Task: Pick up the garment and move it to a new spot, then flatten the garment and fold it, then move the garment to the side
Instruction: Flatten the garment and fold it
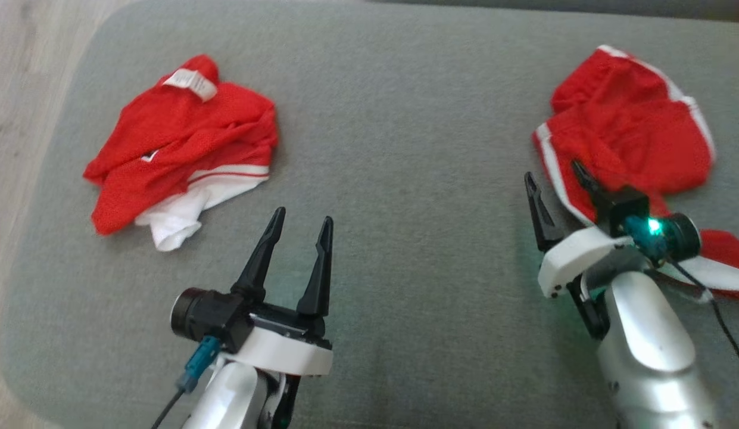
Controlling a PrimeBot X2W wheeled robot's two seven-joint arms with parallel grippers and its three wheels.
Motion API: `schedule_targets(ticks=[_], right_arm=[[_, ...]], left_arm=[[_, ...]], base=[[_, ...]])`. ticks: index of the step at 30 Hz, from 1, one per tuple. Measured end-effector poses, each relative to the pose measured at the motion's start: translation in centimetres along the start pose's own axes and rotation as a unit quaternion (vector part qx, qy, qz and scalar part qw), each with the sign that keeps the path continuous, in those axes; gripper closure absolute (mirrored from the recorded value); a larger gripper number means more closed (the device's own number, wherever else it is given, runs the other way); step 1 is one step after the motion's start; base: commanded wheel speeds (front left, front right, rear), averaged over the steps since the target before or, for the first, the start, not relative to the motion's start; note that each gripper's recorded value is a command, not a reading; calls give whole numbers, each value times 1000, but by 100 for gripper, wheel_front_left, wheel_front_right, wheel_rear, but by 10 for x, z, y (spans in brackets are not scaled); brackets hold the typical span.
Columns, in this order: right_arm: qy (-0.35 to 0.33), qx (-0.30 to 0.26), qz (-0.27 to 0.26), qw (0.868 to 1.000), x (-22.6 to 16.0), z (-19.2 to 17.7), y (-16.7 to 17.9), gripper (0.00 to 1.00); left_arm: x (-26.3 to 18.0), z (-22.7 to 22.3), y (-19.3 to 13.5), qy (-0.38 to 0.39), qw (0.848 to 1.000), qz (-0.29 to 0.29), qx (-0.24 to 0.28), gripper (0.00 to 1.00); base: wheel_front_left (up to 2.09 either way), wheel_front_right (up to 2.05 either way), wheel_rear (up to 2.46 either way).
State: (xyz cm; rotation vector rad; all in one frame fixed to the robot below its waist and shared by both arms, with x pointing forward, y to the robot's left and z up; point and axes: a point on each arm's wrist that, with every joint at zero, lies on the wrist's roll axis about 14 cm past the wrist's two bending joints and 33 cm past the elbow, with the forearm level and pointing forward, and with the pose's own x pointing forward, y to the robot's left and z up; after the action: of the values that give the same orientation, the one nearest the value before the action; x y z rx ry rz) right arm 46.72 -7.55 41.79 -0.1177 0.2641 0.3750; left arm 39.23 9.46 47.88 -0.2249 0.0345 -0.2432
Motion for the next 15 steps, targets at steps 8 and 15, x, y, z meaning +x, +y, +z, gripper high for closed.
schedule_targets(ticks=[8, 15], right_arm=[[49, -21, 2, 999, 37, -22, -9, 0], [66, -11, -13, 998, 42, -35, -18, 35]], left_arm=[[-1, -6, 18, 10, 1000, 27, 2, 0], [1, -8, 17, 14, 1000, 26, 5, 0]], base=[[0, 0, 0], [0, 0, 0]])
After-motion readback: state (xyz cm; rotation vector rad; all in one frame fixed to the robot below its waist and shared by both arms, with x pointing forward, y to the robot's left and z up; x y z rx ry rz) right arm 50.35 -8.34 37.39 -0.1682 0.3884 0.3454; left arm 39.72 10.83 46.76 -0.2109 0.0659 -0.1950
